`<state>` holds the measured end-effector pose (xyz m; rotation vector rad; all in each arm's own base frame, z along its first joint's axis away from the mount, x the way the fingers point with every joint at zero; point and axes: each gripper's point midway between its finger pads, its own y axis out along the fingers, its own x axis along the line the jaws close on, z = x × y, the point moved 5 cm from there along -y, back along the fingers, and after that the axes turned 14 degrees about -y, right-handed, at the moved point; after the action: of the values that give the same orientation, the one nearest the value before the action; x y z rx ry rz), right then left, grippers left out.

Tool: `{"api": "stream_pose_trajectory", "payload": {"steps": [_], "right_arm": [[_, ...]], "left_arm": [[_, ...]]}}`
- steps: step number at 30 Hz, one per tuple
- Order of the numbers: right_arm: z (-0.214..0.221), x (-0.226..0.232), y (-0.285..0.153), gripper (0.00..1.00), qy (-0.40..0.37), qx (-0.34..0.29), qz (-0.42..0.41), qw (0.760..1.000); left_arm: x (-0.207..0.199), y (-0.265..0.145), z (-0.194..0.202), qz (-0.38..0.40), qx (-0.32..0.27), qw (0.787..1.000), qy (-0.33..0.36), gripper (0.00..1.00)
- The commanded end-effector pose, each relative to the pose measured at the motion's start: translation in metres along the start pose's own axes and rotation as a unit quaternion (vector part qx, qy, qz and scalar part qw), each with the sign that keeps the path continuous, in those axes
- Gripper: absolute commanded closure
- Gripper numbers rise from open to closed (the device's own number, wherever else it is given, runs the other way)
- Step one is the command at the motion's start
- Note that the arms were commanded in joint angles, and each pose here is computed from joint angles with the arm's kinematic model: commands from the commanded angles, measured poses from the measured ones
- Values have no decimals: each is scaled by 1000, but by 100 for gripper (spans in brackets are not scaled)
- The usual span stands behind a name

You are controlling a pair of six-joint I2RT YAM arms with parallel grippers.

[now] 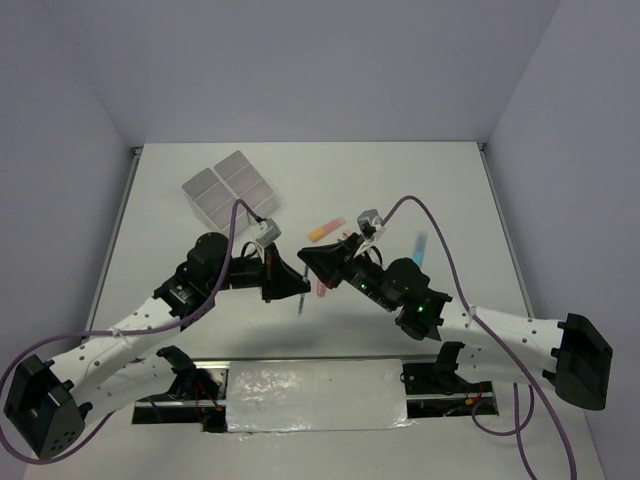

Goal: Sort the stationery into containers
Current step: Close the pen cap on the pen.

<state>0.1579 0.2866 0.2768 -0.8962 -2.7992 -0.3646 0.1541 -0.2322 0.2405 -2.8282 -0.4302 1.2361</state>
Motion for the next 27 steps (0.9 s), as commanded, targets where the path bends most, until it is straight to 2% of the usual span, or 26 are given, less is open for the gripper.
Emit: {"api": "stream_pose_trajectory", "payload": {"steps": [1, 4, 10, 17, 20, 21, 24, 26, 27], "right_arm": [[69, 35, -32, 100, -18, 196, -123, 973], [53, 43, -19, 100, -22, 186, -130, 974], [60, 52, -8, 100, -20, 202, -139, 969], [54, 56, -5, 98, -14, 192, -150, 970], [49, 51, -6, 67, -21, 192, -128, 973], [47, 47, -6, 47, -22, 189, -112, 975], [31, 30, -6, 36, -34, 170, -48, 984], [13, 17, -8, 34, -44, 153, 5, 987], [3, 13, -9, 27, -47, 141, 23, 989]], "left_arm": [[-40, -9, -100, 29, -202, 971, 126, 100], [-36, -9, -97, 24, -201, 971, 126, 100], [-37, -10, -97, 17, -194, 972, 133, 100], [-33, -5, -95, 17, -179, 975, 132, 100], [-28, -3, -96, 5, -181, 975, 127, 100], [-27, -3, -96, 0, -183, 975, 128, 100], [-21, -4, -98, -17, -197, 971, 131, 100], [-18, -4, -99, -30, -208, 969, 131, 100], [-15, -4, -100, -39, -211, 967, 135, 100]]}}
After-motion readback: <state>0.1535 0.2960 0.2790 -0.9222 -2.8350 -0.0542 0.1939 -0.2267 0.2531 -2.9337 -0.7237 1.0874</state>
